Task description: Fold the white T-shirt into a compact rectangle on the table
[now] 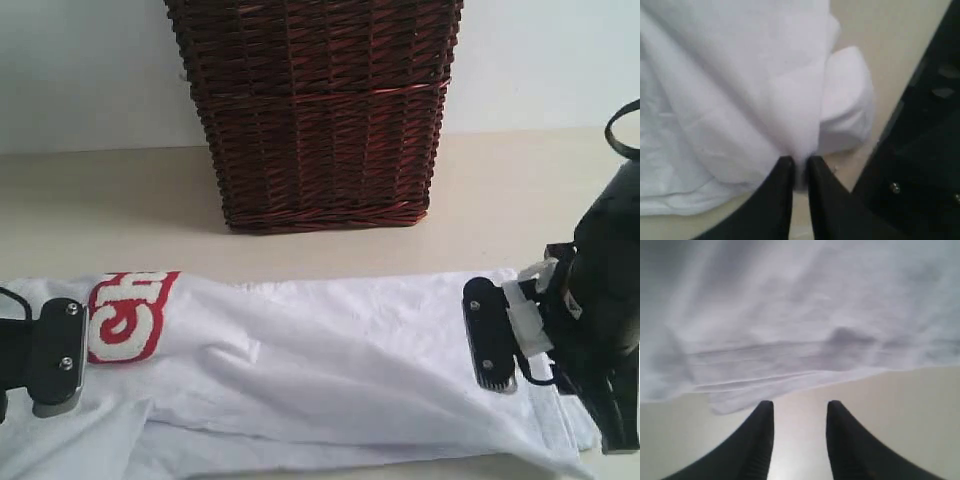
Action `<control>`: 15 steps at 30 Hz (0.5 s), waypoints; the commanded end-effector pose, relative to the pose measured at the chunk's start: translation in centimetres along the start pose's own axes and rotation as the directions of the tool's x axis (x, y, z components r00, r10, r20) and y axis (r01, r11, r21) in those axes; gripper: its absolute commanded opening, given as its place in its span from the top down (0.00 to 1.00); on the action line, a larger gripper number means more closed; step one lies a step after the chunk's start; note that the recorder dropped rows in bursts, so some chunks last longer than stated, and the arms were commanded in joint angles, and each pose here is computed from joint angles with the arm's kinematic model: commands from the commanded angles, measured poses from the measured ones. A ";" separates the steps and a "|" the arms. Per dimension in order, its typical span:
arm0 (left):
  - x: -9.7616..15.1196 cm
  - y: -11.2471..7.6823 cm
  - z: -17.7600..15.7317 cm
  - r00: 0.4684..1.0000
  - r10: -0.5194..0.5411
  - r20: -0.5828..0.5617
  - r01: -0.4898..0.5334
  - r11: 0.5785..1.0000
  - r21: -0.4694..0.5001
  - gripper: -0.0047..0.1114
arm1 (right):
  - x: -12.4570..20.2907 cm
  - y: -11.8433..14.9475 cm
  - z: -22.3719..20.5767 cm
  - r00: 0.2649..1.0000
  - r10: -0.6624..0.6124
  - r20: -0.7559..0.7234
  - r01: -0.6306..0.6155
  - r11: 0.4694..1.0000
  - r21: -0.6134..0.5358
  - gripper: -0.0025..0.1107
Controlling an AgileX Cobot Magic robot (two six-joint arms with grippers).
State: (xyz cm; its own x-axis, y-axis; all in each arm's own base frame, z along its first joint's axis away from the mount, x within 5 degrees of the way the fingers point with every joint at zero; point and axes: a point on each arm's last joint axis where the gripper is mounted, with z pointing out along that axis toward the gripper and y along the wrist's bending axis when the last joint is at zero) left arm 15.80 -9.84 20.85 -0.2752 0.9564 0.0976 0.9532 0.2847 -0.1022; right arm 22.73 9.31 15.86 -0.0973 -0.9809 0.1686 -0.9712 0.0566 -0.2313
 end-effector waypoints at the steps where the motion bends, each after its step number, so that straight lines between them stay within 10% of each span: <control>1: 0.2 -0.4 -0.2 0.999 -0.027 -0.023 0.028 0.999 0.020 0.63 | -0.1 -1.5 -0.2 0.995 0.094 0.025 -0.096 0.982 0.160 0.62; 6: 0.3 -0.3 -0.4 0.999 -0.027 -0.022 0.027 1.000 0.004 0.51 | -0.4 -4.8 -0.7 0.810 0.476 0.342 -0.551 0.817 0.168 0.85; 15: 0.0 -0.1 -3.2 0.989 -0.123 0.086 0.129 0.989 -0.072 0.51 | -0.7 -8.1 4.5 0.746 0.637 0.194 -0.658 0.749 0.077 0.98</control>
State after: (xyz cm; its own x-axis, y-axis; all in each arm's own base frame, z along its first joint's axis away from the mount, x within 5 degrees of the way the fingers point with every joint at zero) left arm 16.13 -9.94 23.28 -0.3606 0.9314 0.0494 0.9312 0.3625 -0.0374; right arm 29.99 8.12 14.20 -0.6245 -0.7578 -0.1887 -0.6665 0.6432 -0.3770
